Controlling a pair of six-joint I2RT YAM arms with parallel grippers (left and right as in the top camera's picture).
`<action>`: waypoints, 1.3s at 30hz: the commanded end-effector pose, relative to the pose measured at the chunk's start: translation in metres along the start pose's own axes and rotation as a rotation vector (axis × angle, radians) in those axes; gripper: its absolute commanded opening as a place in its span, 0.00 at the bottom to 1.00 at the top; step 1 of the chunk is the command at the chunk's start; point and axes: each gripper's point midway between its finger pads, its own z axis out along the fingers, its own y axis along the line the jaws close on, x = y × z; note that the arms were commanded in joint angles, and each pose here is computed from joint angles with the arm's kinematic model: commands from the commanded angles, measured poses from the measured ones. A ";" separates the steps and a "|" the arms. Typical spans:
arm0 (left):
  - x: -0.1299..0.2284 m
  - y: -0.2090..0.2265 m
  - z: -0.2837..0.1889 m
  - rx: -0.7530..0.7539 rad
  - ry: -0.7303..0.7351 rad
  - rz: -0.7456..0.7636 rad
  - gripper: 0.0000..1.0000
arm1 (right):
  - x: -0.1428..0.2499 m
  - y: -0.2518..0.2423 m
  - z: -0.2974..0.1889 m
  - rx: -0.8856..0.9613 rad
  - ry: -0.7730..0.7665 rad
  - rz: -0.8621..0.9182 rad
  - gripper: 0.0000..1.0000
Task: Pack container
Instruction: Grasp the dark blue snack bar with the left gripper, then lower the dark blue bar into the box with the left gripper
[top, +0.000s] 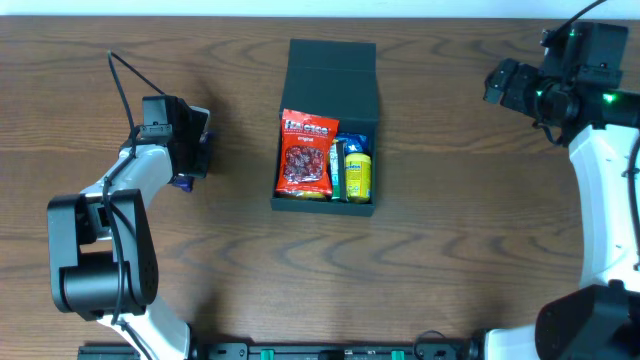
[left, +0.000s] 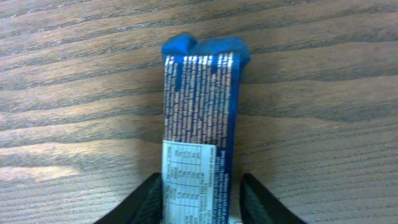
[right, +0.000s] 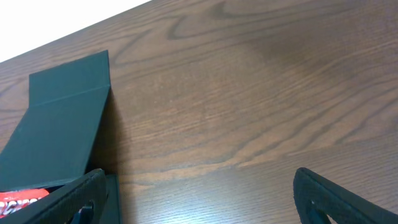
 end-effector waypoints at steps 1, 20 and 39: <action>0.001 -0.001 0.003 0.017 0.009 0.002 0.38 | -0.002 -0.003 -0.003 0.006 -0.008 0.017 0.95; -0.001 0.000 0.002 0.011 0.006 -0.017 0.25 | -0.002 -0.003 -0.003 0.005 -0.008 0.017 0.95; -0.111 -0.022 -0.096 0.003 -0.334 -0.119 0.18 | -0.006 -0.014 -0.004 0.043 -0.024 0.028 0.95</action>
